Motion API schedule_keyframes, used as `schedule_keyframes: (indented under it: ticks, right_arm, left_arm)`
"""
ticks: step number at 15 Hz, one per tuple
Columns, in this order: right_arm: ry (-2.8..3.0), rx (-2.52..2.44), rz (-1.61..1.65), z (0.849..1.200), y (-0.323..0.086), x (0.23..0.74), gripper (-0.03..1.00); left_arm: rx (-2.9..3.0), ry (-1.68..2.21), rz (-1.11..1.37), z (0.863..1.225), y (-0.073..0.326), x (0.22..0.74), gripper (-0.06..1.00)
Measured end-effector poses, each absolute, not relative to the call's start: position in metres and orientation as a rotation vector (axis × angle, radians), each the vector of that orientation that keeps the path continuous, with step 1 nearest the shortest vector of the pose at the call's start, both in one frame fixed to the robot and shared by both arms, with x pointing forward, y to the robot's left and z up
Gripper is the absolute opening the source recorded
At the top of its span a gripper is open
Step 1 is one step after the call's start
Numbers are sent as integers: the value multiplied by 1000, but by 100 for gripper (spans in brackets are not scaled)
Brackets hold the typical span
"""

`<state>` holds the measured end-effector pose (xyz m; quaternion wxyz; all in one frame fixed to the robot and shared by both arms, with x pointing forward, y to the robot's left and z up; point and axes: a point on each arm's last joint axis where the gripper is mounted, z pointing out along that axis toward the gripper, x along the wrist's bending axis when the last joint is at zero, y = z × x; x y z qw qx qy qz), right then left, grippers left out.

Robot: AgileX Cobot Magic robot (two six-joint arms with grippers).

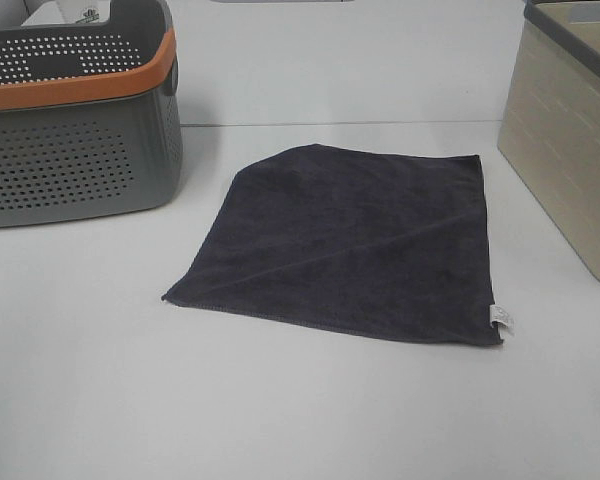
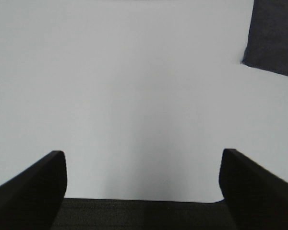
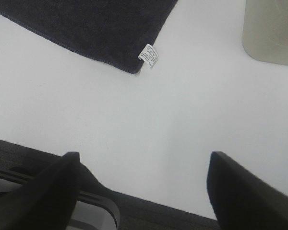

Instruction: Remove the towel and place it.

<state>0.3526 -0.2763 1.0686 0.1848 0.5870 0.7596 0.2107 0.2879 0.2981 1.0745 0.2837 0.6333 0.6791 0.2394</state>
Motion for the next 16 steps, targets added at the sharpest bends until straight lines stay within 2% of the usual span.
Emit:
schedule_keyframes:
  ticks: [4, 10, 16]
  right_arm:
    - [2087, 1619, 682, 1047, -281, 322, 72]
    - [2003, 1533, 844, 1053, -285, 288, 72]
    - [1891, 1388, 997, 1054, -290, 251, 72]
  left_arm:
    - [1639, 1687, 763, 1059, 297, 258, 80]
    - [1520, 1559, 879, 1058, 296, 234, 80]
    - [1493, 1530, 886, 1056, 295, 232, 77]
